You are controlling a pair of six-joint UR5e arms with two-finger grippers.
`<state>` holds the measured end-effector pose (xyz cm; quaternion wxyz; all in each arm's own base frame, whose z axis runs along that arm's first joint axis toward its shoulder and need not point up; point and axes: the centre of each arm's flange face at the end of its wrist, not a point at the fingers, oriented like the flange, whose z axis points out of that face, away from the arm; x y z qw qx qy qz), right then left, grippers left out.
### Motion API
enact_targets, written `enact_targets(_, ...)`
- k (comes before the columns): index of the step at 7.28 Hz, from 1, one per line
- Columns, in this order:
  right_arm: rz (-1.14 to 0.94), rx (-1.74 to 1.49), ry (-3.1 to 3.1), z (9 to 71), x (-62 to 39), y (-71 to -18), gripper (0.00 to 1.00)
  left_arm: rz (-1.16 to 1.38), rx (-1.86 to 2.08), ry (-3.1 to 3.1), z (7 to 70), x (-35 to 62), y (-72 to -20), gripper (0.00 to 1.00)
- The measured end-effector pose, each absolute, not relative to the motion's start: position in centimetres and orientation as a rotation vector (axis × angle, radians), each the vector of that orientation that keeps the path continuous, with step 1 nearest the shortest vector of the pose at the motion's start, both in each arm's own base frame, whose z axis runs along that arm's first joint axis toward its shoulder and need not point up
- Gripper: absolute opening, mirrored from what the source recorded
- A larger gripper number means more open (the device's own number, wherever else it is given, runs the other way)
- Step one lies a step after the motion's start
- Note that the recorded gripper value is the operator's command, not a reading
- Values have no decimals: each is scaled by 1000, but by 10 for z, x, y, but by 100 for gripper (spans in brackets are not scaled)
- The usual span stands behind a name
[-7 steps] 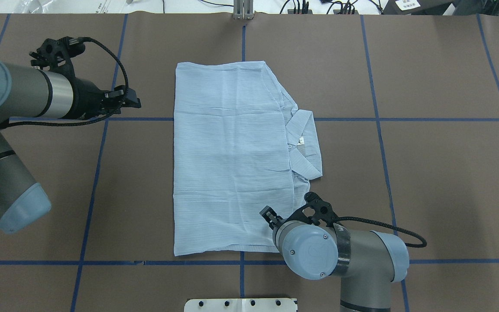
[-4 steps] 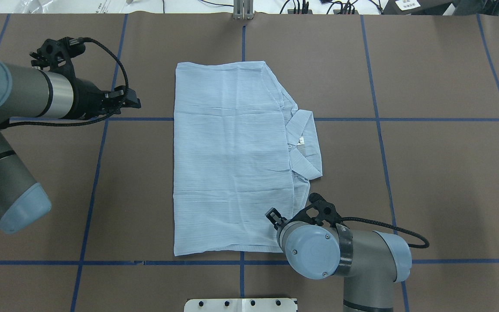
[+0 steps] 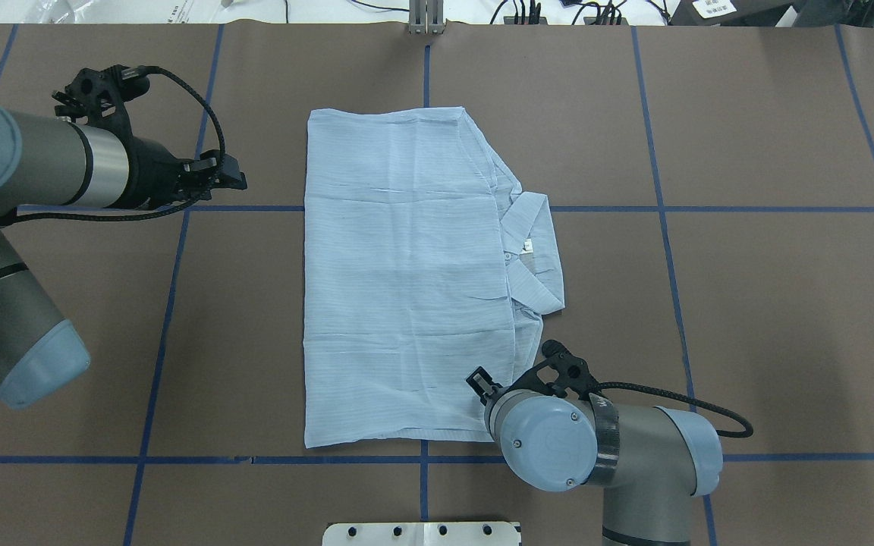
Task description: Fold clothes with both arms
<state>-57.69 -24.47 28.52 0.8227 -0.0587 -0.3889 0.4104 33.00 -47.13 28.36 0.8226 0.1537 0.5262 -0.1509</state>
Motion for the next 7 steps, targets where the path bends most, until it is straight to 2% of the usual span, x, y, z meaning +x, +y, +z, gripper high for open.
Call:
enact_targets(2,877,-131,-827,286,-579,-241,68,-321,327,1120,283,330,-471,61)
enact_targets(3,875,-132,-827,286,-580,-240,46,-322,328,1120,283,330,-471,61)
enact_targets(4,874,-134,-830,285,-580,-239,4,-322,328,1119,283,330,-471,61)
enact_targets(5,876,-135,-831,285,-580,-239,0,-322,328,1119,283,330,-471,61)
enact_targets(7,880,-141,-831,286,-579,-238,0,-322,329,1120,283,330,-471,61)
